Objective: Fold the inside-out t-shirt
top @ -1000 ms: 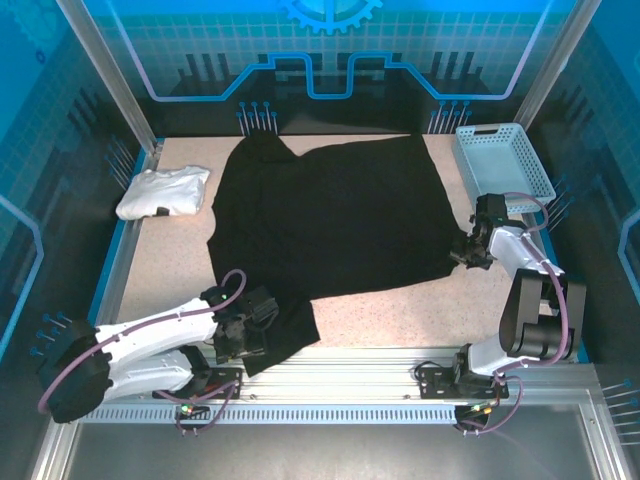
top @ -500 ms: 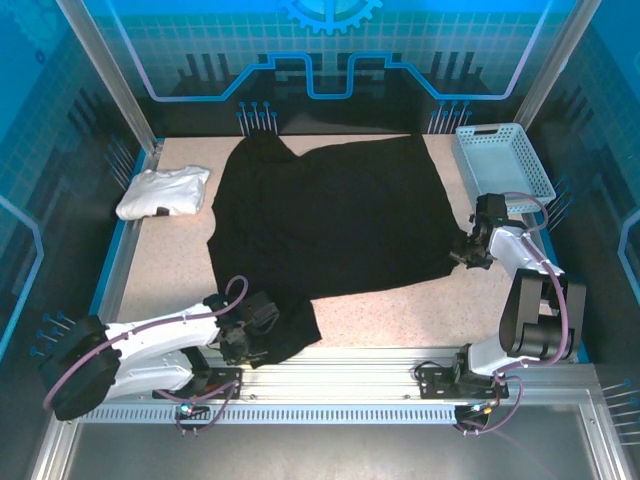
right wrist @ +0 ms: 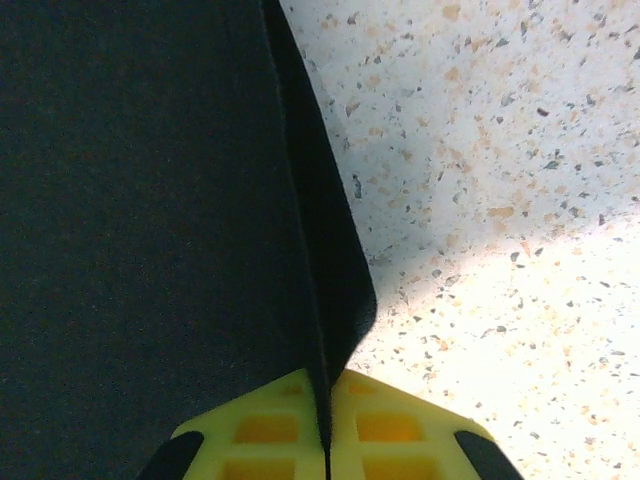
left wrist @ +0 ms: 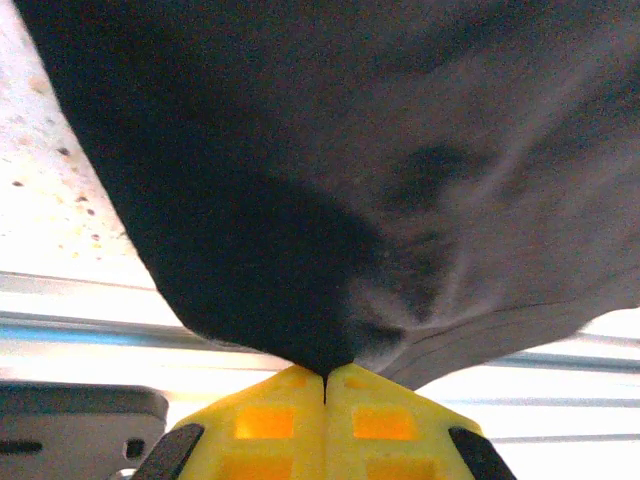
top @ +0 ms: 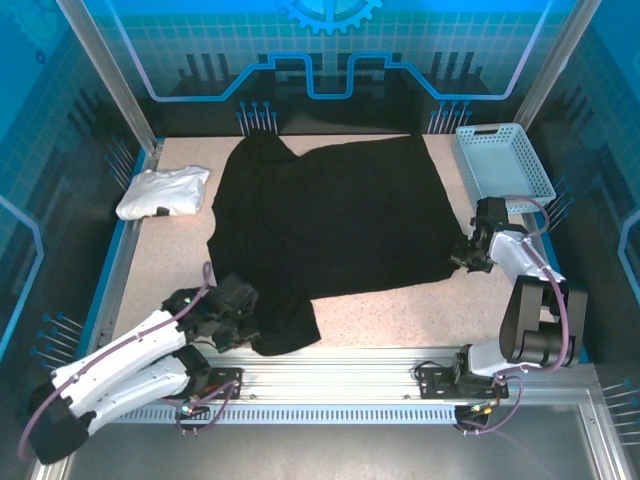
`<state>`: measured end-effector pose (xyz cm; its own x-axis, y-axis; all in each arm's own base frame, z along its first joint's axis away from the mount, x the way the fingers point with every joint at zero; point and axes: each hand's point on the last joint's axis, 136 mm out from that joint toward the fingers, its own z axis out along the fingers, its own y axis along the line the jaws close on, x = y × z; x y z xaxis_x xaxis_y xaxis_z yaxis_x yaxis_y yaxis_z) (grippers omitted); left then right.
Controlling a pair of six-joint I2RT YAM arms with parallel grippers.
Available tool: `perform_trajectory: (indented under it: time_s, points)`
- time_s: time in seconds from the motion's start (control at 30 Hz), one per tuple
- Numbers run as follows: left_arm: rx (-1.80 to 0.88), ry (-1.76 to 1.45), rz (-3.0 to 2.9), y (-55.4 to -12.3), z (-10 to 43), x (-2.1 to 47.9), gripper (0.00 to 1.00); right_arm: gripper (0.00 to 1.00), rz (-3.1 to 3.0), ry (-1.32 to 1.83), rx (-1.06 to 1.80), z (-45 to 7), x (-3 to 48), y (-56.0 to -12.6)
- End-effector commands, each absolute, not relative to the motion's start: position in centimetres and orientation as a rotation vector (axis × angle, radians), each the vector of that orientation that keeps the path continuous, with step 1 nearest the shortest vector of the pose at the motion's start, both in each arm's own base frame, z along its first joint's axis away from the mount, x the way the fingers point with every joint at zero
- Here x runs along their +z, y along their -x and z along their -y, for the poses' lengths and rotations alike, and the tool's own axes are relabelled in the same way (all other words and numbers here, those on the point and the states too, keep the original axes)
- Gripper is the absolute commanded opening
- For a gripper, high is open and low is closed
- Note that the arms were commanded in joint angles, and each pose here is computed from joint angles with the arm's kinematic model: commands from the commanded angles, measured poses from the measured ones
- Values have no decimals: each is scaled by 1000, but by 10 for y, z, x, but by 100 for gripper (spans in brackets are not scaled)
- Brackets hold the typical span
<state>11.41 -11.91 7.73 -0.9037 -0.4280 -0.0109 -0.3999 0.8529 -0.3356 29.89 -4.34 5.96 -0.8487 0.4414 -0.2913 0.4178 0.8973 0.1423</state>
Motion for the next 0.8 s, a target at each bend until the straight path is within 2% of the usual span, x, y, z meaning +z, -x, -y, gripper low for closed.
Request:
perform_trajectory:
  time_s: [0.0,0.27,0.77]
  points:
    - [-528,695,-2878,-127,100,110,0,9,-2733,-618,123,44,66,-297]
    - [-618,676,-2632,-200,73,171,0,9,-2713,-601,147,46,76,-317]
    - [-586,621,-2390,-308,40,210,0,10,-2724,-528,123,45,88,-359]
